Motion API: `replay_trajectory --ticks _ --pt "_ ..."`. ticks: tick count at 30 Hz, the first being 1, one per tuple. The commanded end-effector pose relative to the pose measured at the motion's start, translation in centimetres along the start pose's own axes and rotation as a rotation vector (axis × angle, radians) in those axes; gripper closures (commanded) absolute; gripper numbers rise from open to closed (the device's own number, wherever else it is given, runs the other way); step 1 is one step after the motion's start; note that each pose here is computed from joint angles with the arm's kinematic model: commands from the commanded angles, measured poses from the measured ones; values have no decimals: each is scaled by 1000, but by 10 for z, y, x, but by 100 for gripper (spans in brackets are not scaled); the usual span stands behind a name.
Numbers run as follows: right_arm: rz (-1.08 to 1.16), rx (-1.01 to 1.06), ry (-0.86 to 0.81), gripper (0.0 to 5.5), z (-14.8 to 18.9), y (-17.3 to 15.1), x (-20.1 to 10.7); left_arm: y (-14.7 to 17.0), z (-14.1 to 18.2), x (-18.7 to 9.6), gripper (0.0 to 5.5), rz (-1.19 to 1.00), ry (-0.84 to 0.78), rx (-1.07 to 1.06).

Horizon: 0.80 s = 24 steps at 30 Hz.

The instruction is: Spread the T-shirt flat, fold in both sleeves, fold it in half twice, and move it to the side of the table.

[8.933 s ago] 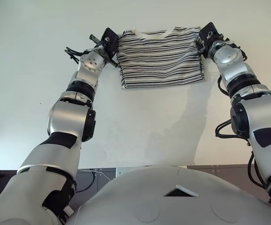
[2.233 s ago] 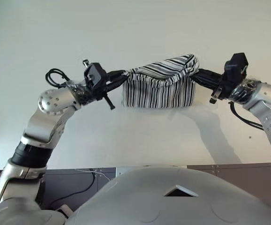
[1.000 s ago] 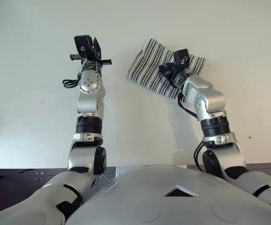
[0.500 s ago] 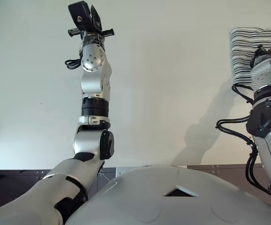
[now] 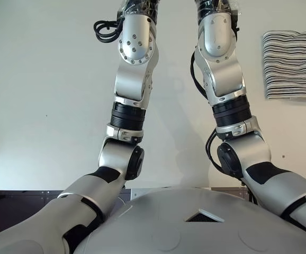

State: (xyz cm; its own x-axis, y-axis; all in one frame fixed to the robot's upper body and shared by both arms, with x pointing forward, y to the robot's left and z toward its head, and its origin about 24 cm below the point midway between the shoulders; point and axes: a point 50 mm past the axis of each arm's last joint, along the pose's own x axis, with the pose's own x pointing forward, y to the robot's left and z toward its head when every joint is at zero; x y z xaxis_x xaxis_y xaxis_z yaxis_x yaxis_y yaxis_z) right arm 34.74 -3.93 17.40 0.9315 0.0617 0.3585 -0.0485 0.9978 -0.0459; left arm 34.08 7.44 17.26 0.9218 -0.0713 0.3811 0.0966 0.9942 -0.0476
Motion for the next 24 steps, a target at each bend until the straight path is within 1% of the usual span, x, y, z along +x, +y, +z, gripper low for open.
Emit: replay_trajectory --ticks 1,4,6,7,8,10,16,18,20,24 --pt "-5 14 -11 377 6 10 -3 6 1 1 261 81 -6 27" --pt "10 2 -29 377 9 12 -2 11 3 2 226 110 -26 52" --pt "28 0 -46 345 11 13 -3 17 7 5 210 138 -54 73" --pt "32 -3 -58 325 13 13 -3 20 10 6 210 158 -73 84" --pt "36 -5 -66 318 14 12 -3 23 12 7 210 172 -90 97" --pt "35 -15 -85 275 16 11 -2 25 14 8 210 187 -116 114" --pt "6 -66 -137 269 23 -2 -1 15 21 4 210 201 -155 78" --pt "33 -83 -159 269 27 -1 -1 14 23 4 210 197 -163 74" --pt "48 -95 -187 233 32 1 -2 10 26 3 210 188 -171 68" --pt "57 -94 -230 233 41 8 0 6 31 -2 210 193 -183 51"
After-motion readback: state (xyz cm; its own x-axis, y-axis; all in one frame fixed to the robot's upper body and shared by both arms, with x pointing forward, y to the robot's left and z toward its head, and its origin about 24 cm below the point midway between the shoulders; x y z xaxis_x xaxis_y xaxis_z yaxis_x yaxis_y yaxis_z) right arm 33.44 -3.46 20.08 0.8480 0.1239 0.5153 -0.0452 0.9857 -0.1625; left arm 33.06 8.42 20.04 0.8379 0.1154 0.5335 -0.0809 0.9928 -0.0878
